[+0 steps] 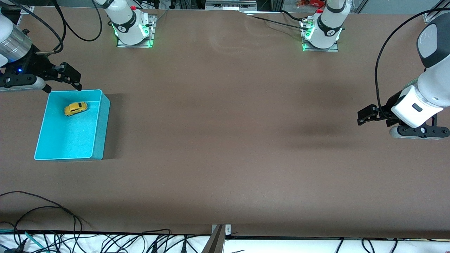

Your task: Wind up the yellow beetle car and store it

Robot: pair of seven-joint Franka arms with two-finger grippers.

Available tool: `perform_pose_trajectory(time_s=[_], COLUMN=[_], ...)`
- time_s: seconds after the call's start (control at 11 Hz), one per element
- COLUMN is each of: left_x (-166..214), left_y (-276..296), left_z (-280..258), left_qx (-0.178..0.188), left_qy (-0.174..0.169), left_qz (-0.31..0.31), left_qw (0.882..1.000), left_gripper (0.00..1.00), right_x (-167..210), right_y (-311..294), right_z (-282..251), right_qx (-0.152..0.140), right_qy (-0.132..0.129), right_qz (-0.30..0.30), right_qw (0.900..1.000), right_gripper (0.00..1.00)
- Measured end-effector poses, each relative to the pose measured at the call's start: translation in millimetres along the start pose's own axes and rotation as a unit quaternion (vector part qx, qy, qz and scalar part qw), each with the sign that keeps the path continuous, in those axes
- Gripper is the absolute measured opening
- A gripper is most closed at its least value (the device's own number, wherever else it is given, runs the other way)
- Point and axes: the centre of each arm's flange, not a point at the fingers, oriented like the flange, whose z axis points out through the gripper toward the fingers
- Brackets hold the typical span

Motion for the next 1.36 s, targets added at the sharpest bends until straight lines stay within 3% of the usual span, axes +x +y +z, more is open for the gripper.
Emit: perform_pose_trajectory(time_s=[1.36], left_x=[-0.3], left_y=[5.2], left_z=[0.2], left_qx=[0.000], left_qy=[0.000], left_qz=[0.004], left_qw=[1.000], left_gripper=[1.00], right_x=[-0.8], right_y=[2.8], right_z=[0.2], right_qx=[0.000], right_qy=[-0.003], right_qz=[0.002], right_qw=[1.000], right_gripper=[1.00])
